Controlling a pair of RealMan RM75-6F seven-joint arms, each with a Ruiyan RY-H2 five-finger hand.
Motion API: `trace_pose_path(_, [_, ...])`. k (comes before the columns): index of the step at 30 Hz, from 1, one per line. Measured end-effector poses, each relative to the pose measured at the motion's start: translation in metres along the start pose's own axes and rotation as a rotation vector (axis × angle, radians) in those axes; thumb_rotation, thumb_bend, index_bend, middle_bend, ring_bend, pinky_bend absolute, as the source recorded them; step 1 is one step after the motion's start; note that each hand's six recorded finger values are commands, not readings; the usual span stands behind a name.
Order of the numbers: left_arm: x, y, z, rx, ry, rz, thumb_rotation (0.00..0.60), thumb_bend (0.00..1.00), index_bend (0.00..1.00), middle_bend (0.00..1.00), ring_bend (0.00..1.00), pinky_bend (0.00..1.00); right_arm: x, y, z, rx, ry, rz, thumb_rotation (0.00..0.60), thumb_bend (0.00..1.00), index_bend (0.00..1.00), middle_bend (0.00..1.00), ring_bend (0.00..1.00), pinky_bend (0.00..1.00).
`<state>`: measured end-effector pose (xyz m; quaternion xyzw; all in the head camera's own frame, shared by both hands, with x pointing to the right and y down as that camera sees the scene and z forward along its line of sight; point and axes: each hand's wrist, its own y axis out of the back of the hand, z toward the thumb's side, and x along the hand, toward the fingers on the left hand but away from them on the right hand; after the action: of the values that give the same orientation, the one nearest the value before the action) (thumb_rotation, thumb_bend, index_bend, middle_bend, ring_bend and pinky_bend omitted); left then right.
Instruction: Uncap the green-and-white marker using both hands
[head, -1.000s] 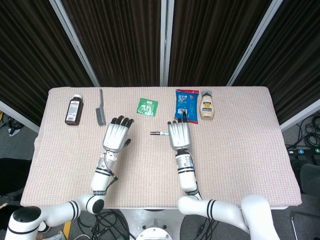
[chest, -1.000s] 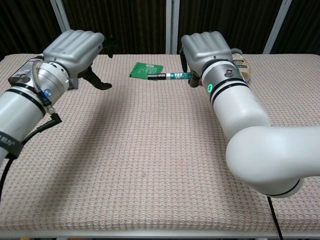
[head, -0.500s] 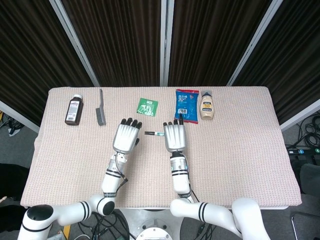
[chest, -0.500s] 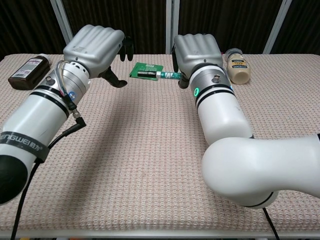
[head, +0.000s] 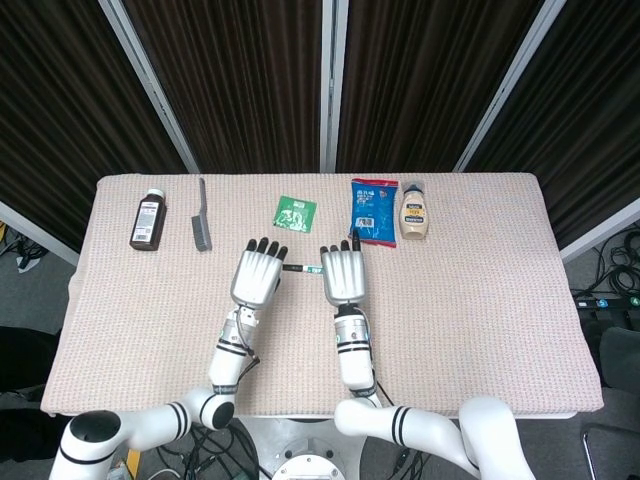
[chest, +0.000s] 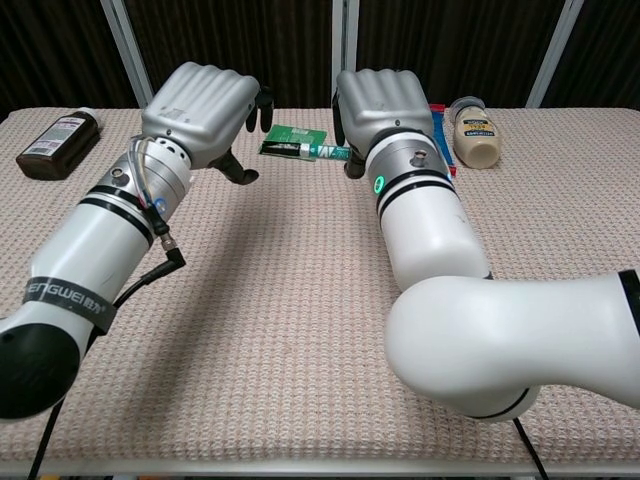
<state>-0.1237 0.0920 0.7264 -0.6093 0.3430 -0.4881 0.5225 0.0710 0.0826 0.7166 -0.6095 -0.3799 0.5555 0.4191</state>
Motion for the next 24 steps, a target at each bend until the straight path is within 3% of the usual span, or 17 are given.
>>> trace_pose_path(12, [0.0009, -0.0070, -0.0006, -0.004, 0.006, -0.006, 0.600, 0.25, 0.46, 0.45, 0.36, 0.43, 0.0009, -0.0033, 0.0046, -0.001, 0.006, 0.012, 0.600, 0.28, 0.68, 0.62, 0.36, 0.14])
trace_pose_path(24, [-0.0026, -0.0066, -0.0021, -0.013, 0.005, 0.000, 0.600, 0.25, 0.46, 0.45, 0.37, 0.44, 0.0009, -0.0065, 0.0057, 0.007, 0.003, 0.019, 0.600, 0.28, 0.68, 0.62, 0.36, 0.14])
